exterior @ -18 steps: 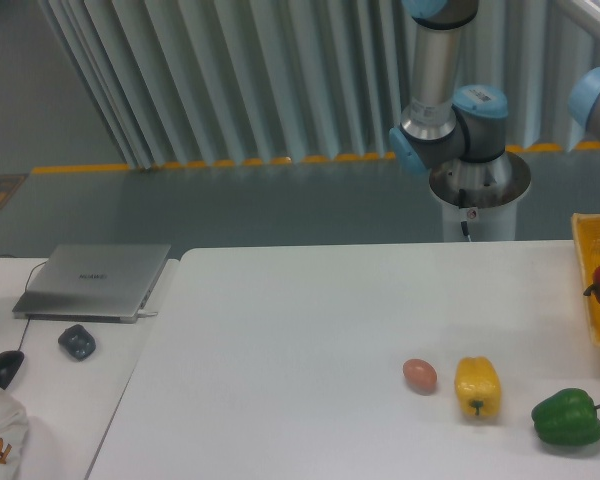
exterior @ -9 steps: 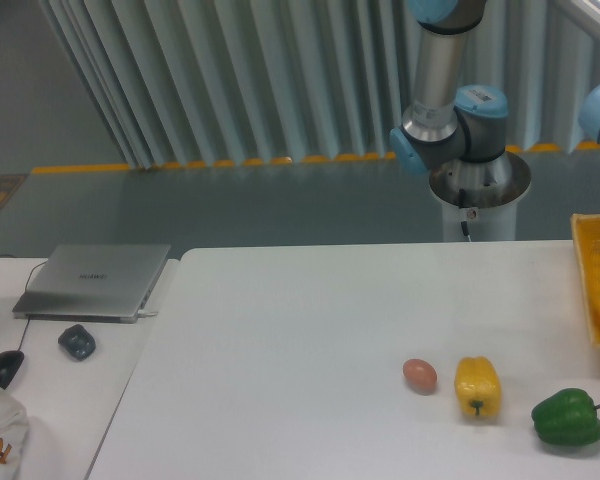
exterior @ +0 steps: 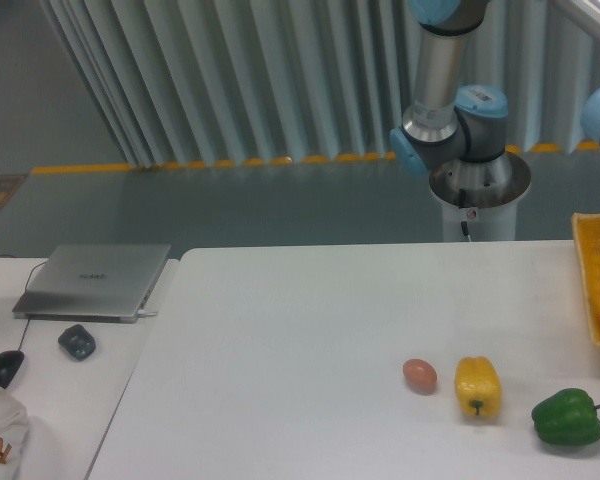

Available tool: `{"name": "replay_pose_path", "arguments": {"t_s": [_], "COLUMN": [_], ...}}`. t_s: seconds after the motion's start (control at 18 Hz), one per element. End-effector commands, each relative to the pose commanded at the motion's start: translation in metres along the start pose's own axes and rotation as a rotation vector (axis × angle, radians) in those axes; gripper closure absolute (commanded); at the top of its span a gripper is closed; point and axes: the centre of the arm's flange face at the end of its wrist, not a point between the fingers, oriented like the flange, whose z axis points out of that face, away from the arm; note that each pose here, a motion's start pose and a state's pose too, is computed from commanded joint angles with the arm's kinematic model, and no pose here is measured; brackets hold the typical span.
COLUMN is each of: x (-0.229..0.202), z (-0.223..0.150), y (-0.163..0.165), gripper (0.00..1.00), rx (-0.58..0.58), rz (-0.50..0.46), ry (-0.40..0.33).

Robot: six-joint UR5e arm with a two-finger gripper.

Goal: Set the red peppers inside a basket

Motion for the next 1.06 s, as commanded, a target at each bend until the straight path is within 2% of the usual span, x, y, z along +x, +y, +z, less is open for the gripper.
{"name": "replay_pose_path", "arguments": {"t_s": [0.28, 0.5, 0.67, 0.89, 1.06], "x": [-0.007, -0.009, -0.012, -0.012, -0.014], "z": [-0.003, -0.001, -0.002, 0.002, 0.002], "y": [-0.024, -0.052, -0.071, -0.097, -0.099], "gripper": [0.0, 0.0, 0.0, 0.0, 0.0], "rx": [0.016, 0.01, -0.001, 0.004, 0.001], "rz": [-0.085, -0.088, -0.1, -0.097, -0.092], "ry": [-0.052, -0.057, -0.096, -0.095, -0.106]}}
